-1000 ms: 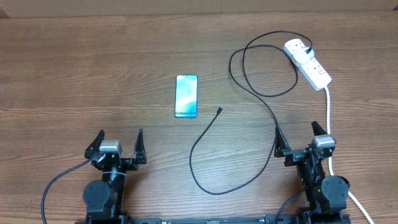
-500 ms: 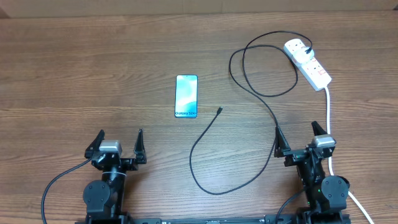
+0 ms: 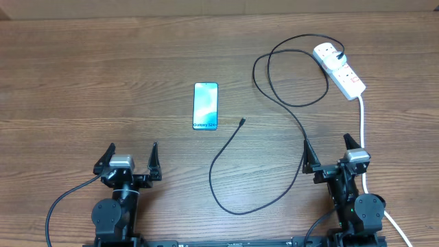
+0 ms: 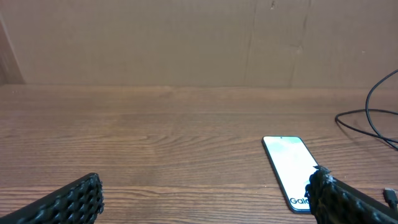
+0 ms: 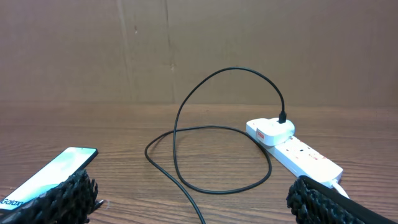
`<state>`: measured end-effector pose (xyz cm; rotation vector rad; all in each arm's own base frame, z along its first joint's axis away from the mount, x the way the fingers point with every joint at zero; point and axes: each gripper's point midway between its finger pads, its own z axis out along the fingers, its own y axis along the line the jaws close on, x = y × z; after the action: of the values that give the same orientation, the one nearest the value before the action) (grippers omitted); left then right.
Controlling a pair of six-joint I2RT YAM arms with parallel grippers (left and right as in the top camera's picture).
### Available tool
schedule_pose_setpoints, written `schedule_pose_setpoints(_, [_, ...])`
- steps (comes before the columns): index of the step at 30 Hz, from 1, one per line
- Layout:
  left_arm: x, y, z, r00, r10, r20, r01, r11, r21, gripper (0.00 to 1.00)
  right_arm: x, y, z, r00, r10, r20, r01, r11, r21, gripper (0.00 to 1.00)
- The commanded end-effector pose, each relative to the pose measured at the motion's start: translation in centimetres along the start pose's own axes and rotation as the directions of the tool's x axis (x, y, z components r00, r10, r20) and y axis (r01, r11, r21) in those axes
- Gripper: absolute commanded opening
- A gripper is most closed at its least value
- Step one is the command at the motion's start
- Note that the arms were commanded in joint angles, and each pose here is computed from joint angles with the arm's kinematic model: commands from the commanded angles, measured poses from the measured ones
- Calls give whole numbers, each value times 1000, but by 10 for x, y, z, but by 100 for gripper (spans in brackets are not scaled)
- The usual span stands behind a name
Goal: Plug charger to phone and switch on socket
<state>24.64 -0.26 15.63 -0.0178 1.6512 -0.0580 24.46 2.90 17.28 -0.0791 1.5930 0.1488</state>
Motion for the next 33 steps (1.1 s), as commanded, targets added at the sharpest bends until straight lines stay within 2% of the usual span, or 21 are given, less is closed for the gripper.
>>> schedule_pose_setpoints(1, [0, 1, 0, 1000, 23, 5, -23, 1000, -6, 100, 2, -1, 0, 1000, -2, 3, 2, 1000, 8, 100])
schedule_pose_setpoints(30, [0, 1, 0, 1000, 22, 6, -22, 1000, -5, 100, 2, -1, 0, 1000, -2, 3, 2, 1000, 8, 100])
schedule_pose_setpoints(32, [-15, -16, -2, 996, -72, 58, 66, 993, 93, 100, 2, -1, 0, 1000, -2, 3, 2, 1000, 8, 100])
schedule_pose_setpoints(33, [-21, -35, -5, 983, -174, 52, 159, 964, 213, 100, 2, -1, 0, 1000, -2, 3, 2, 1000, 8, 100])
